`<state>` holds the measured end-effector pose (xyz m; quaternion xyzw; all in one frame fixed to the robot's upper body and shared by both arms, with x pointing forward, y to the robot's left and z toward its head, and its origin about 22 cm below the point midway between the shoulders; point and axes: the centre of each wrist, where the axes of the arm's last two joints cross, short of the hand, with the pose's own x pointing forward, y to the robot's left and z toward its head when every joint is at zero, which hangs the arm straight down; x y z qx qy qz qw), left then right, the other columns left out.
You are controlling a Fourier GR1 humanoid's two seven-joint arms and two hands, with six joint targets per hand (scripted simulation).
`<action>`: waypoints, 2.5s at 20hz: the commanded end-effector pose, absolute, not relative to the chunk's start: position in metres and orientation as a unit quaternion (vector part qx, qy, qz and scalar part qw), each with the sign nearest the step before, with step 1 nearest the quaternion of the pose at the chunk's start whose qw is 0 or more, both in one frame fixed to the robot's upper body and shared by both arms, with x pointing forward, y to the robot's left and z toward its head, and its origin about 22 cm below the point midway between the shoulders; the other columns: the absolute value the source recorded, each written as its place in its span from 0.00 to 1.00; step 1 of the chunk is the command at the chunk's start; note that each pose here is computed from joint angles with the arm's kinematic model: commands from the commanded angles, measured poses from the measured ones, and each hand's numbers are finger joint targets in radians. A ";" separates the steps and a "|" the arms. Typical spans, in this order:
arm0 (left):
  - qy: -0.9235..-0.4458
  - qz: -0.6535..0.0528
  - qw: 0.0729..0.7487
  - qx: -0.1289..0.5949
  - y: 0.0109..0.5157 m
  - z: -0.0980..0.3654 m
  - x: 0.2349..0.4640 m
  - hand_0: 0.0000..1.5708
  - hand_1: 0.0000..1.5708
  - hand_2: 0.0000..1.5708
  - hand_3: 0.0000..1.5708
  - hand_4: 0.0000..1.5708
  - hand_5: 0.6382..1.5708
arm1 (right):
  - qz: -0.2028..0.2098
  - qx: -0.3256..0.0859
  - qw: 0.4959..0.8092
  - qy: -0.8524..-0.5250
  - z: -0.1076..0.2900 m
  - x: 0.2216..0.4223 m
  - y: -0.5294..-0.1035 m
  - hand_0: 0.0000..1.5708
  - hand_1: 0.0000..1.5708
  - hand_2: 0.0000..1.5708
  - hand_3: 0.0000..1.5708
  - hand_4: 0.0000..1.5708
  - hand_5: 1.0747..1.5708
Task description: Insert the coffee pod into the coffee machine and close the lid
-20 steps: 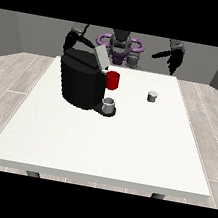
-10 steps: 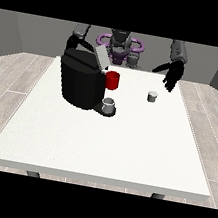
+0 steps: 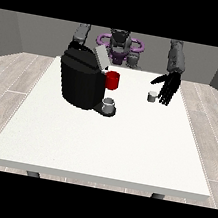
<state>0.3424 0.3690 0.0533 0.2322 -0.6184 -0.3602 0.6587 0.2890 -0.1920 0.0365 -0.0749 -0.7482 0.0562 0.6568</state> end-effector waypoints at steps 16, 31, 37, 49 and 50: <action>-0.545 -0.510 0.587 0.313 0.337 0.013 0.357 0.53 0.53 0.64 0.55 0.22 1.00 | 0.065 -0.064 0.689 -0.719 0.013 0.304 -0.191 0.00 0.00 0.00 0.00 0.00 1.00; -0.525 -0.538 0.584 0.307 0.324 0.004 0.373 0.76 0.76 0.82 0.77 0.32 1.00 | 0.073 -0.109 0.721 -0.681 -0.005 0.292 -0.192 0.00 0.00 0.00 0.00 0.00 1.00; -0.593 -0.504 0.586 0.226 0.314 0.053 0.399 0.92 0.92 0.91 0.86 0.33 1.00 | 0.058 -0.126 0.729 -0.671 -0.015 0.301 -0.226 0.00 0.00 0.00 0.00 0.00 1.00; -0.578 -0.537 0.572 0.224 0.277 0.098 0.421 0.85 0.85 0.86 0.84 0.38 1.00 | 0.085 -0.096 0.742 -0.658 -0.042 0.284 -0.212 0.00 0.00 0.00 0.00 0.00 1.00; -0.573 -0.545 0.576 0.208 0.250 0.112 0.427 0.85 0.85 0.86 0.84 0.38 1.00 | 0.071 -0.115 0.744 -0.655 -0.054 0.282 -0.228 0.00 0.00 0.00 0.00 0.00 1.00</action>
